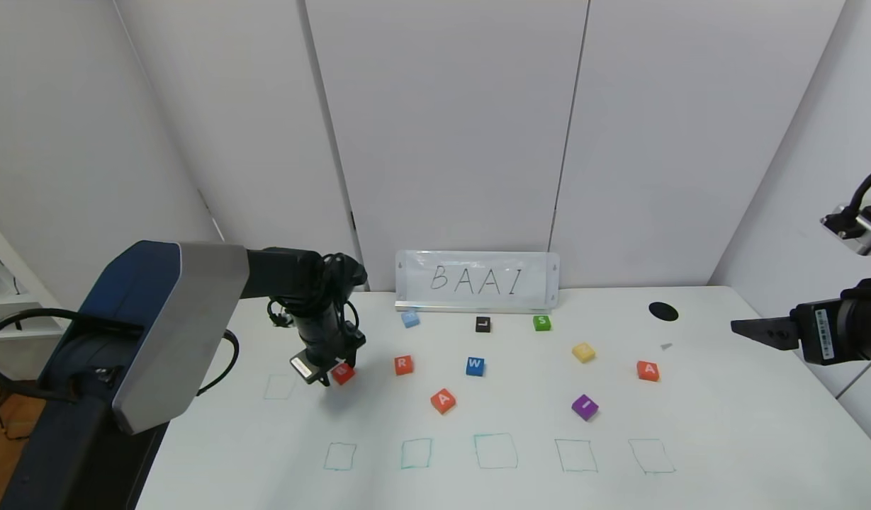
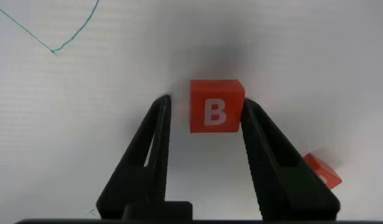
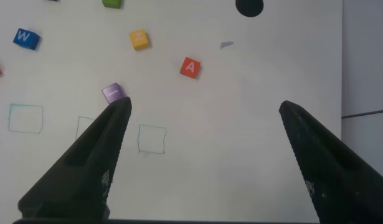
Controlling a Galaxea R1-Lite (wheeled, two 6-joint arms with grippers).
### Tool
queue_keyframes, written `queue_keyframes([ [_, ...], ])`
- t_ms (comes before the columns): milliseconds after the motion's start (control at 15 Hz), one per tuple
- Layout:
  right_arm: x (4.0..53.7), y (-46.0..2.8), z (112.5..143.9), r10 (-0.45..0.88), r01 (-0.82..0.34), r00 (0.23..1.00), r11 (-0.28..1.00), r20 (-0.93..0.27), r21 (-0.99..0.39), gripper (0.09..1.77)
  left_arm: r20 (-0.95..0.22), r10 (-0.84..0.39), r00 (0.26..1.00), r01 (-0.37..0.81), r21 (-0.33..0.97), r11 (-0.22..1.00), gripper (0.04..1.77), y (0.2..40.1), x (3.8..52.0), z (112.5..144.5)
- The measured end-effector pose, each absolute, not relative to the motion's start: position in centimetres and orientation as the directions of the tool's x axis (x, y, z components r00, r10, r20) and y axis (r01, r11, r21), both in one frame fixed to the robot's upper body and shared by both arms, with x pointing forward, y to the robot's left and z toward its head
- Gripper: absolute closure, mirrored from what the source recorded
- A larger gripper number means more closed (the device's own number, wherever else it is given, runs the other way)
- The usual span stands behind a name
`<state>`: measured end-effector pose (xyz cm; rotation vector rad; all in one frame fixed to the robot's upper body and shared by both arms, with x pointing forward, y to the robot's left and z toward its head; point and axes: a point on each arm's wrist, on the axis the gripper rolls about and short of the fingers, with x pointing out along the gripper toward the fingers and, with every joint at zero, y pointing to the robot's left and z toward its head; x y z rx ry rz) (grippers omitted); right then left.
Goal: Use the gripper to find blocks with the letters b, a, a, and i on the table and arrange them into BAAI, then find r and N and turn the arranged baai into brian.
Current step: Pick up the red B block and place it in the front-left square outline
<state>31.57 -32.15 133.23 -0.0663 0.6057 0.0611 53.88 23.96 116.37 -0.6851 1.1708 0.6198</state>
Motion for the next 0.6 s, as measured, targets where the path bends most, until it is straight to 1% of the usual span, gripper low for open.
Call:
queue_keyframes([
  [67, 31.57, -32.15, 133.23, 0.037, -0.077, 0.820, 0.996, -0.570, -0.045, 0.15, -0.959, 0.083, 0.271, -0.746, -0.154, 0.648, 1.22, 23.92, 53.88, 116.23],
  [133, 31.57, -32.15, 133.23, 0.038, -0.077, 0.820, 0.996, -0.571, -0.044, 0.15, -0.960, 0.084, 0.268, -0.746, -0.151, 0.649, 1.31, 23.90, 53.89, 116.10],
  [600, 31.31, -32.15, 133.43, 0.046, -0.083, 0.824, 0.996, -0.565, -0.040, 0.15, -0.963, 0.086, 0.255, -0.742, -0.138, 0.656, 1.30, 23.81, 53.73, 116.03],
])
